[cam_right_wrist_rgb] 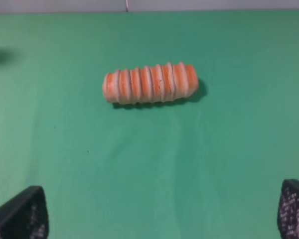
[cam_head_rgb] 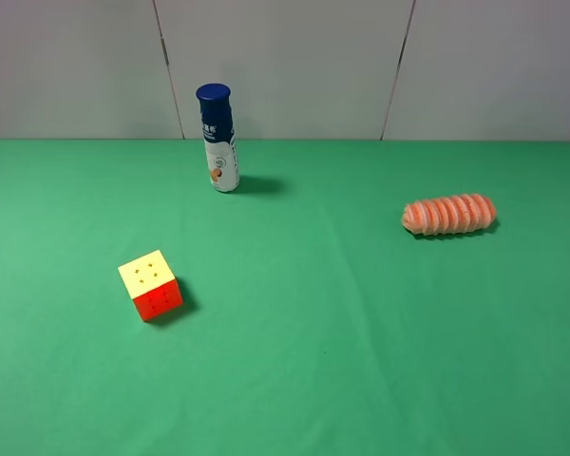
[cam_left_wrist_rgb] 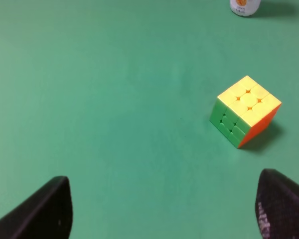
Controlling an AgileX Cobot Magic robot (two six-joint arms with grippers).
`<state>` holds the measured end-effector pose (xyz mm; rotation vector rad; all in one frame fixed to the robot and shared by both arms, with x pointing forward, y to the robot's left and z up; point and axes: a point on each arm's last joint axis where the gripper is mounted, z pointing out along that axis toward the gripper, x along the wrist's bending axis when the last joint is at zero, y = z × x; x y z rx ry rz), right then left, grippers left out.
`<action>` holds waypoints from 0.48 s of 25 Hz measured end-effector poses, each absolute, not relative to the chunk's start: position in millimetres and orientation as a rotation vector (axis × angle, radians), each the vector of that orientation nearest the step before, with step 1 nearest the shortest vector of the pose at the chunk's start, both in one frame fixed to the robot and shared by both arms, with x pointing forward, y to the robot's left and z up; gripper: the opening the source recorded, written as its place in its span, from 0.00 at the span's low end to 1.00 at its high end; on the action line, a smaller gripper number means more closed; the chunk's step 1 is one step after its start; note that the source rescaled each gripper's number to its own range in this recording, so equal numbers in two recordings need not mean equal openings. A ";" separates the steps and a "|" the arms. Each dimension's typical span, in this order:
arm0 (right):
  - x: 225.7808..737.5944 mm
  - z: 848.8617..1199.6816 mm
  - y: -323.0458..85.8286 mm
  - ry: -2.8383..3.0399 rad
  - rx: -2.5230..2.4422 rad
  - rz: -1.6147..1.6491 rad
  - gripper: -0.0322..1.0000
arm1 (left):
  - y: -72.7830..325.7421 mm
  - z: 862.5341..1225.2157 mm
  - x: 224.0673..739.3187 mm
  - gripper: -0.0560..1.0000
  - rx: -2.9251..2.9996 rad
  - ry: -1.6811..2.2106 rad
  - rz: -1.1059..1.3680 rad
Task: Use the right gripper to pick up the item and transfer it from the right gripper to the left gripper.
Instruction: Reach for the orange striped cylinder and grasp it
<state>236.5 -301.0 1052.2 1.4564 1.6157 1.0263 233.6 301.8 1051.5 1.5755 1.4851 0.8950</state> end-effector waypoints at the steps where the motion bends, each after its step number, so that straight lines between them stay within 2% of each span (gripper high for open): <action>1: 236.5 1052.2 -301.0 1.616 1.456 1.026 1.00 | 301.8 1051.5 233.6 0.85 1.576 1.485 0.895; 12: 236.7 1052.5 -300.9 1.613 1.454 1.029 1.00 | 302.3 1051.5 233.6 0.85 1.577 1.487 0.902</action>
